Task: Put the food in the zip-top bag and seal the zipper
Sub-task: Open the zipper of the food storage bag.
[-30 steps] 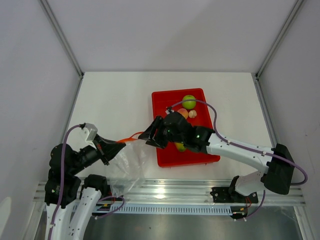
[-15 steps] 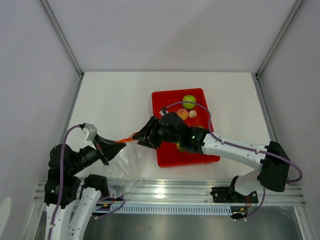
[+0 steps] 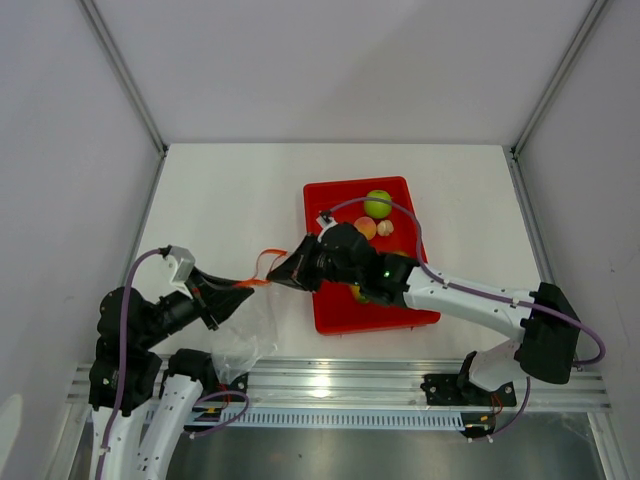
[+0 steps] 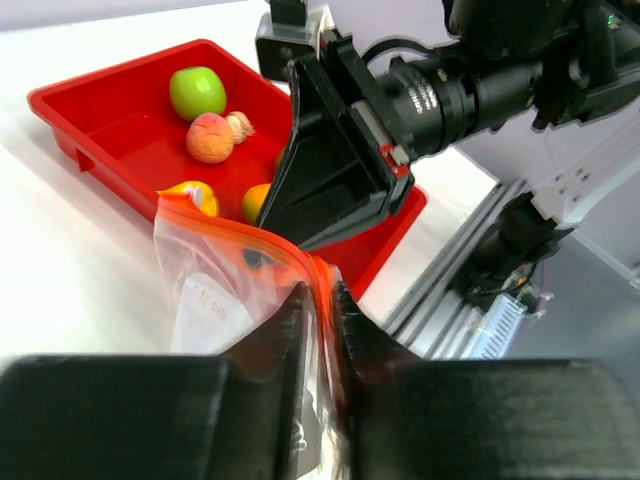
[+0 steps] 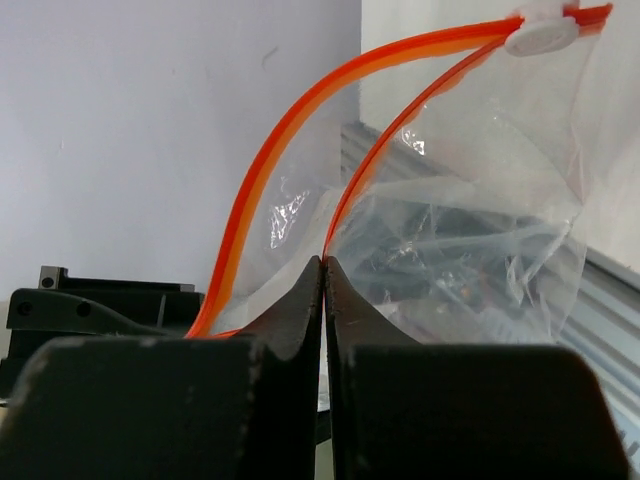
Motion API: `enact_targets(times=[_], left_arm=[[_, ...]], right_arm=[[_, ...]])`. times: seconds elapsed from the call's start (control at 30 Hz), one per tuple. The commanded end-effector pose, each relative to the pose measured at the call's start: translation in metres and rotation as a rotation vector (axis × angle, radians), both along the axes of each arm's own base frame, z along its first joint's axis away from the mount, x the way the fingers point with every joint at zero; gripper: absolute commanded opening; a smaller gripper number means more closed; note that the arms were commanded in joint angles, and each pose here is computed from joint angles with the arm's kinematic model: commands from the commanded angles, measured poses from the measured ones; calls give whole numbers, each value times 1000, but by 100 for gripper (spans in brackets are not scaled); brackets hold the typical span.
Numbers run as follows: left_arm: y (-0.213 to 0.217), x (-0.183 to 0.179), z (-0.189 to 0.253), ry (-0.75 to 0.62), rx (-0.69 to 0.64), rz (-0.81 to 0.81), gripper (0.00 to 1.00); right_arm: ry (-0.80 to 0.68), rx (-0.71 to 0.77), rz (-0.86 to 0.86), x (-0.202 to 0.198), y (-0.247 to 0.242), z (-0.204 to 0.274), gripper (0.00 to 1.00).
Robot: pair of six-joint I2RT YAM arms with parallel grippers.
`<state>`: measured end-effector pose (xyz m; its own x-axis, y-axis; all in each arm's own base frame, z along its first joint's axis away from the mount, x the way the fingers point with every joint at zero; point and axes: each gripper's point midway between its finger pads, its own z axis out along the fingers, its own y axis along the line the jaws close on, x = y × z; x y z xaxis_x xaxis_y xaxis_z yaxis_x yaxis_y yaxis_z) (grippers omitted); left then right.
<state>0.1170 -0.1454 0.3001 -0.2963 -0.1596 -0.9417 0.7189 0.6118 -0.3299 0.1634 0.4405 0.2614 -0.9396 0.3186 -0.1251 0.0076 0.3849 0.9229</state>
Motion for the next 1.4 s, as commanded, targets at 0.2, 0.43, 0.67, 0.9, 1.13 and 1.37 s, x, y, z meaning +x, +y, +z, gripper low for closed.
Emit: enact_targets(times=[0.2, 0.43, 0.67, 0.9, 1.13, 1.37], left_arm=[[14, 5, 10, -16, 7, 114, 75], [38, 28, -7, 130, 4, 320, 76], [18, 39, -34, 266, -8, 216, 65], [9, 43, -51, 361, -17, 173, 66], [11, 47, -64, 445, 10, 196, 61], [12, 48, -71, 491, 32, 206, 31]], right_arm=[[-301, 6, 75, 32, -15, 12, 0], [-427, -42, 238, 20, -16, -3, 0], [-533, -24, 329, -2, -11, 2, 0], [-556, 10, 367, -12, -4, 5, 0], [-571, 15, 372, -14, -2, 7, 0], [-583, -7, 358, -12, -7, 1, 0]])
